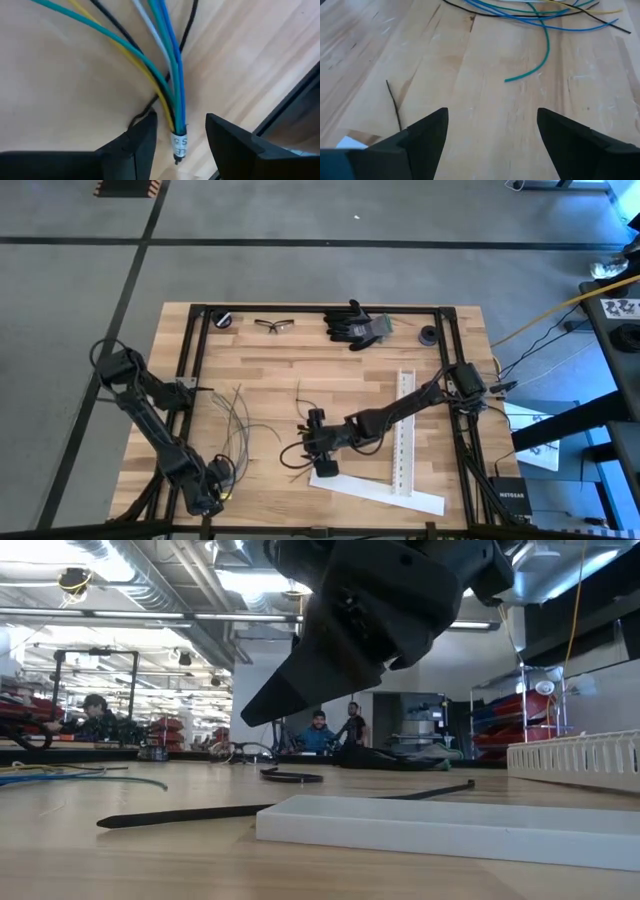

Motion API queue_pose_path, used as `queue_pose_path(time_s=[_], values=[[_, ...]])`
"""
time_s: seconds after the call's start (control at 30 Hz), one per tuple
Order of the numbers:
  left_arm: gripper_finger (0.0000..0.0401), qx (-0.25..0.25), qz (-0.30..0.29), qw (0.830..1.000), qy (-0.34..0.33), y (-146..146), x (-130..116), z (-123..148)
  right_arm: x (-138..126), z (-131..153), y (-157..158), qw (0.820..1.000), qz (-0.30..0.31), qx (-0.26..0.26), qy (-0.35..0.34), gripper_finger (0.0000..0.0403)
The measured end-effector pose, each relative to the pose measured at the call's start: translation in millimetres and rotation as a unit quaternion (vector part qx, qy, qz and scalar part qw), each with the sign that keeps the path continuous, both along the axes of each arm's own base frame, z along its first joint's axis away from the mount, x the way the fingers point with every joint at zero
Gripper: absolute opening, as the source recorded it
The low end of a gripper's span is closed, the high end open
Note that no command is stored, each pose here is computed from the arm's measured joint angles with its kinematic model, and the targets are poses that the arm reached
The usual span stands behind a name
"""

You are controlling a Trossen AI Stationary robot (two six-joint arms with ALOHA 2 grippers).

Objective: Ziptie cables
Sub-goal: Wrap the cable wires with the black zip tie

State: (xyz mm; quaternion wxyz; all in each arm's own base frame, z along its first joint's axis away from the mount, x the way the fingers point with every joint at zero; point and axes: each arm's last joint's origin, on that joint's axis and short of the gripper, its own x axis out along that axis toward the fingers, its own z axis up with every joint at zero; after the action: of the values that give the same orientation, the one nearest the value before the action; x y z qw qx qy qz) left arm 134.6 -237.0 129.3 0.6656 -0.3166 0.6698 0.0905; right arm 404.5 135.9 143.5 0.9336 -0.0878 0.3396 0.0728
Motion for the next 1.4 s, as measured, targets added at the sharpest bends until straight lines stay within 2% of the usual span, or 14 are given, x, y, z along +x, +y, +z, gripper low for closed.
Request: queue_pose_path(time_s=[0.13,0.2,0.3,0.4,0.47,0.63,0.7,0.8,0.93,1.07,1.17,1.23,1.4], values=[[0.0152,0.003,0.013,1.0,0.008,-1.2,0.7,-3.9,0.3,0.0,-1.4,1.0,-0.01,-0.008,-0.002,0.0292],[0.0137,0.013,0.014,1.0,0.013,1.1,0.7,-4.6,0.5,0.0,-2.6,1.0,-0.019,-0.015,-0.004,0.0292],[0.0092,0.026,0.016,0.999,0.02,4.5,1.5,-5.7,0.6,0.0,-4.0,0.999,-0.038,-0.031,-0.008,0.0292],[0.003,0.04,0.001,0.999,0.017,9.2,4.3,-6.6,-0.3,-1.0,-5.1,0.998,-0.064,-0.021,-0.003,0.0292],[0.001,0.041,-0.013,0.999,0.015,12.3,8.5,-6.8,-1.9,-3.1,-6.5,0.997,-0.076,-0.017,0.01,0.0292],[0.0006,0.036,-0.032,0.999,-0.02,22.2,21.9,8.9,-7.4,1.1,-8.9,0.995,-0.087,-0.045,0.027,0.0292],[0.0003,0.042,-0.026,0.998,-0.049,27.0,28.5,22.0,-11.1,16.4,-10.4,0.995,-0.083,-0.054,0.018,0.0292],[0.0002,-0.002,-0.006,0.997,-0.082,31.1,38.5,56.9,-15.6,43.8,-11.9,0.996,-0.074,-0.056,-0.012,0.0292],[0.0001,-0.031,-0.007,0.993,-0.11,47.9,48.0,92.9,-20.8,71.0,-12.5,0.996,-0.033,-0.063,-0.05,0.0292],[0.0001,-0.039,0.001,0.987,-0.155,74.5,56.2,121.6,-17.0,90.2,-7.7,0.992,0.026,-0.026,-0.117,0.0292],[0.0001,-0.053,0.005,0.984,-0.172,92.6,60.7,132.3,-9.2,92.6,-2.1,0.983,0.068,0.008,-0.168,0.0292],[0.0001,-0.056,0.007,0.983,-0.176,102.9,63.6,135.8,-2.7,87.7,0.7,0.978,0.078,0.009,-0.195,0.0292],[0.0001,-0.055,0.008,0.985,-0.163,121.9,72.9,133.7,22.0,78.0,7.8,0.971,0.081,-0.039,-0.222,0.0291]])
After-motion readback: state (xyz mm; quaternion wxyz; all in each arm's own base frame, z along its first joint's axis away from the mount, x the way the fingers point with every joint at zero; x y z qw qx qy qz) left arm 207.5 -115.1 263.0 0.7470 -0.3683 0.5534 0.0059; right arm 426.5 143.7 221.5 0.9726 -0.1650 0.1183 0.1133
